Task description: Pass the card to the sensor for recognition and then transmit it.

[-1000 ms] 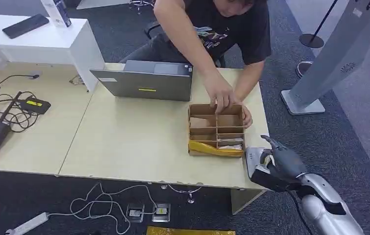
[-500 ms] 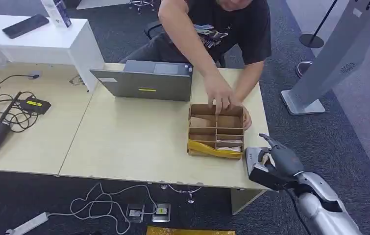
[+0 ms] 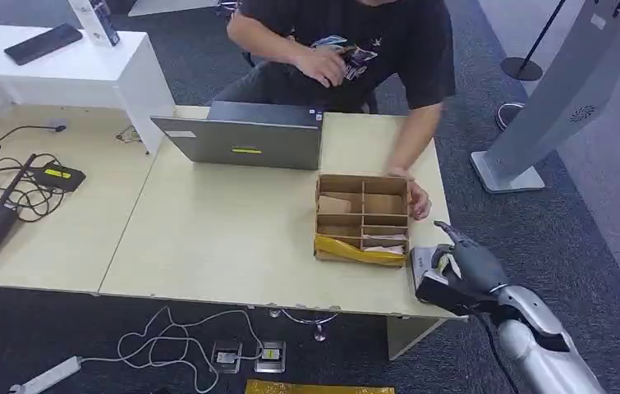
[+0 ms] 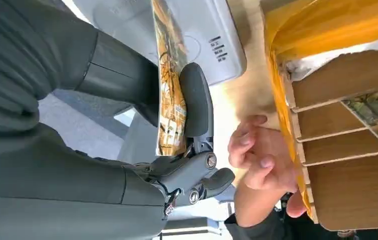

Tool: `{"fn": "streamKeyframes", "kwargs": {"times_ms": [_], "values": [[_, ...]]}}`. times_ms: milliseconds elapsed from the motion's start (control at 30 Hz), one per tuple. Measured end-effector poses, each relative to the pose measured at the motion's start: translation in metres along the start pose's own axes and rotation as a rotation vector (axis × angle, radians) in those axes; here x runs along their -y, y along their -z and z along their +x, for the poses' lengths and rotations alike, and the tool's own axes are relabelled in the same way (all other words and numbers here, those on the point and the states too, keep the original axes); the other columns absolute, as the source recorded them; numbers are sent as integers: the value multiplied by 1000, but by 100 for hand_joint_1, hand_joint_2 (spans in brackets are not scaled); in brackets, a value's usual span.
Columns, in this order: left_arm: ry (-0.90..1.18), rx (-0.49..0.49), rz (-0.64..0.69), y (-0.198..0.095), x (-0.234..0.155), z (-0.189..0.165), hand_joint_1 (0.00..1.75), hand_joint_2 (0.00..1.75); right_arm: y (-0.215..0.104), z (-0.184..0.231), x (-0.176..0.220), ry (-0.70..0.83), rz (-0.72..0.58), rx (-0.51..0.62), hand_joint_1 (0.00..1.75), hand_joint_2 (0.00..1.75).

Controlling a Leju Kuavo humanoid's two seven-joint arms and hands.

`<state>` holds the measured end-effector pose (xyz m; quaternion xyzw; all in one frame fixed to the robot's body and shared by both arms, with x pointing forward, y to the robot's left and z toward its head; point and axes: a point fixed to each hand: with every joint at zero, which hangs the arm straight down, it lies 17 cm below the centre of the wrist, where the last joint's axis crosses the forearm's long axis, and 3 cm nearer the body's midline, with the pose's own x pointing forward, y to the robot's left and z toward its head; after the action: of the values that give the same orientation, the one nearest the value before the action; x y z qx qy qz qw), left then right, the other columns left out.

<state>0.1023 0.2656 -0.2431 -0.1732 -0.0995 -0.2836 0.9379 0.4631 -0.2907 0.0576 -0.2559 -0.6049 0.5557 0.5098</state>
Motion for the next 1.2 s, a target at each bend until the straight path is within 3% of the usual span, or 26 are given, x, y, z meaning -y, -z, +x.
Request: {"fn": "streamKeyframes", "kwargs": {"times_ms": [167, 367, 600, 800, 967, 1200], "values": [[5, -4, 0, 0, 0, -1, 0, 0, 5, -11, 32, 12, -57, -26, 175, 175], [9, -5, -1, 0, 0, -1, 0, 0, 18, -23, 136, -17, -229, -31, 175, 175], [20, -11, -2, 0, 1, -2, 0, 0, 23, -10, 249, -118, -420, 2, 175, 175], [33, -15, -3, 0, 1, -2, 0, 0, 25, 4, 286, -188, -472, 35, 175, 175], [61, -12, 4, 0, -4, 7, 0, 0, 47, 33, 329, -291, -527, 87, 175, 175], [70, -6, 8, 0, -6, 12, 0, 0, 74, 41, 326, -282, -511, 98, 175, 175]]}}
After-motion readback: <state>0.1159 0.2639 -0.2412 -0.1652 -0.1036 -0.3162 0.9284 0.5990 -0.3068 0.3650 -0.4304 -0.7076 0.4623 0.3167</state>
